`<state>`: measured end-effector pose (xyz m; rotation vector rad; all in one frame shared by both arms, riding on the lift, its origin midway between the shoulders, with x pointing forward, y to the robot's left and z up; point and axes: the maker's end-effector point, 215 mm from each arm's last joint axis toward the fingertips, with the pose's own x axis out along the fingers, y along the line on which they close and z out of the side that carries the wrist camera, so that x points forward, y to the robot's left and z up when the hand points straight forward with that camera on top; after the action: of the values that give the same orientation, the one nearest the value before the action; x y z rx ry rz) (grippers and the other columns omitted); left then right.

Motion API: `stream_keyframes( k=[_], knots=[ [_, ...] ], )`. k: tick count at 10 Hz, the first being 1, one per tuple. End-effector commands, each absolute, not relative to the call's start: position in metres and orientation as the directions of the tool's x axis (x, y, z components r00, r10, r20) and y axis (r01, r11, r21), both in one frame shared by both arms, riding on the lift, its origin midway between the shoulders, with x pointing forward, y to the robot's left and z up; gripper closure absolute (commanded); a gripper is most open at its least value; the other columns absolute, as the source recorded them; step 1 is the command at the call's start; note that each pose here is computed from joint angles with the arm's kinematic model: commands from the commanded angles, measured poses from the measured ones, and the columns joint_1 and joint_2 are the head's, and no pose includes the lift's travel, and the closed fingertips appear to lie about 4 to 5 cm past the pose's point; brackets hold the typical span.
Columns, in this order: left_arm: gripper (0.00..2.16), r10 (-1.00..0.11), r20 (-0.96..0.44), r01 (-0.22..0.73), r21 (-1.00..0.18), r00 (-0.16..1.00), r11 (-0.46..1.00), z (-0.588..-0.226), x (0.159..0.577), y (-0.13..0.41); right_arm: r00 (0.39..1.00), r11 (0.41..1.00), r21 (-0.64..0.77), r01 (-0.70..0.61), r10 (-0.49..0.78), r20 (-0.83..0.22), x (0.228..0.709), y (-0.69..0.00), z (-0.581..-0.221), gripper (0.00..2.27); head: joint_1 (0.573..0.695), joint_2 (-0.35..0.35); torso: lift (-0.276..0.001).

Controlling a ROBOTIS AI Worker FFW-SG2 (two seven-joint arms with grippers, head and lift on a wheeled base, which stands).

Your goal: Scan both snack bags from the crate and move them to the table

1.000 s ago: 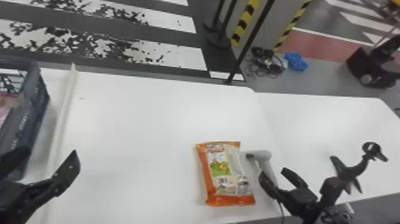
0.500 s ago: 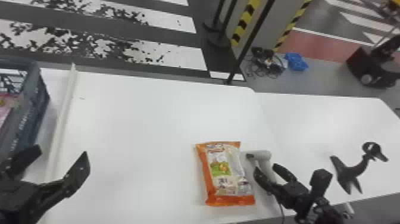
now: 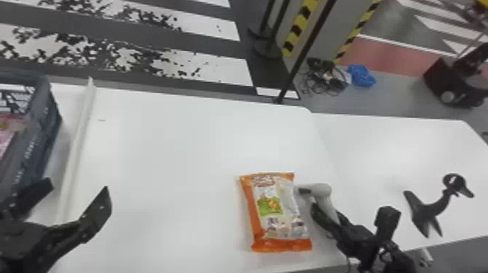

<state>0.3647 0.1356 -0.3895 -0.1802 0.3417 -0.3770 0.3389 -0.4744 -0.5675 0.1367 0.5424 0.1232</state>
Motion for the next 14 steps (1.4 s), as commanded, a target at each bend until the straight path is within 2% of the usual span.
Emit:
stream_keyframes(
  k=[1,4,6,8,10,14],
  knots=[
    [0.06,-0.395,-0.293,0.333,-0.239,0.871,0.912,-0.389,0.362,0.132,0.877,0.985,0.169,-0.035,0.111,-0.468,0.329,-0.487,-0.554,2.24,0.695,-0.35,-0.087],
    [0.06,-0.393,-0.291,0.332,-0.236,0.873,0.913,-0.389,0.363,0.132,0.926,0.966,0.245,0.083,0.016,-0.377,0.292,-0.508,-0.521,2.24,0.695,-0.35,-0.087],
    [0.06,-0.376,-0.304,0.318,-0.224,0.875,0.921,-0.393,0.362,0.135,0.947,0.954,0.292,0.075,0.024,-0.32,0.268,-0.485,-0.485,2.24,0.695,-0.35,-0.087],
    [0.06,-0.352,-0.313,0.299,-0.206,0.882,0.932,-0.394,0.361,0.138,0.952,0.908,0.419,0.017,0.114,-0.286,0.247,-0.446,-0.467,2.24,0.695,-0.35,-0.087],
    [0.06,-0.344,-0.316,0.289,-0.208,0.884,0.935,-0.397,0.363,0.139,0.924,0.867,0.493,-0.072,0.245,-0.295,0.235,-0.394,-0.459,2.24,0.695,-0.35,-0.087],
    [0.06,-0.351,-0.318,0.293,-0.217,0.881,0.931,-0.408,0.364,0.13,0.852,0.81,0.55,-0.206,0.425,-0.306,0.231,-0.29,-0.472,2.24,0.695,-0.35,-0.087]
  ],
)
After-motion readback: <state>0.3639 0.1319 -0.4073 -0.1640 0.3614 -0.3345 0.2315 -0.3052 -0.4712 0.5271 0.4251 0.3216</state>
